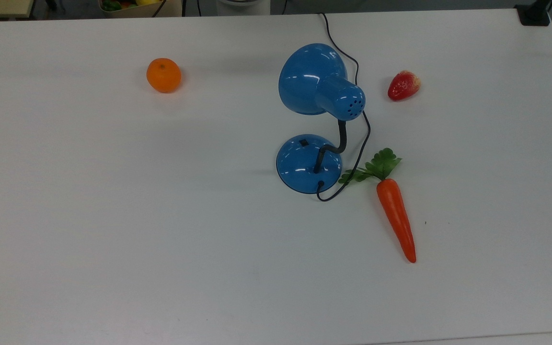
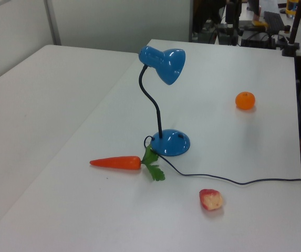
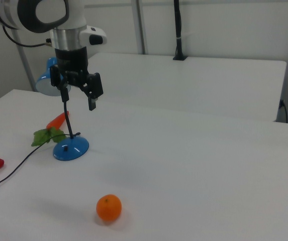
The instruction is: Turn on desk lamp
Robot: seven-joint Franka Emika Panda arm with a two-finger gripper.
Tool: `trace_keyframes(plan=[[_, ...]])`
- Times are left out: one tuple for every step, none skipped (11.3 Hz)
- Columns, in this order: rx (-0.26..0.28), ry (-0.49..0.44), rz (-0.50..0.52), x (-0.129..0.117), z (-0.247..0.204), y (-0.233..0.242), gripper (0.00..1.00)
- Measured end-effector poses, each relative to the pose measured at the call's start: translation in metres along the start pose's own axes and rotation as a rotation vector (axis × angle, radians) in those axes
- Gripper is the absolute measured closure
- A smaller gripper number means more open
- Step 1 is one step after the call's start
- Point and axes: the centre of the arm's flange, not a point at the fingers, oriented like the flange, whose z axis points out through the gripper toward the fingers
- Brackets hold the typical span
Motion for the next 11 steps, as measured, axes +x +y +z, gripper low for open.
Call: trace_keyframes(plan=[[0.001, 0.001, 0.018, -0.001, 0.000, 0.010, 0.00], [0.001, -0.001, 0.018, -0.001, 0.000, 0.010, 0.00], [0.001, -0.003, 0.019, -0.001, 0.002, 0.010, 0.00], [0.002, -0.005, 0.019, 0.000, 0.002, 0.010, 0.00], [0.002, -0.005, 0.020, 0.000, 0.002, 0.011, 0.00], [0.002, -0.006, 0.021, 0.000, 0.003, 0.011, 0.00], [0.002, -0.010, 0.021, 0.000, 0.005, 0.012, 0.00], [0.002, -0.014, 0.022, 0.001, 0.007, 0.012, 0.00], [0.003, -0.017, 0.023, 0.002, 0.009, 0.013, 0.00], [0.003, -0.020, 0.023, 0.003, 0.010, 0.013, 0.00], [0.003, -0.023, 0.023, 0.004, 0.012, 0.013, 0.00]])
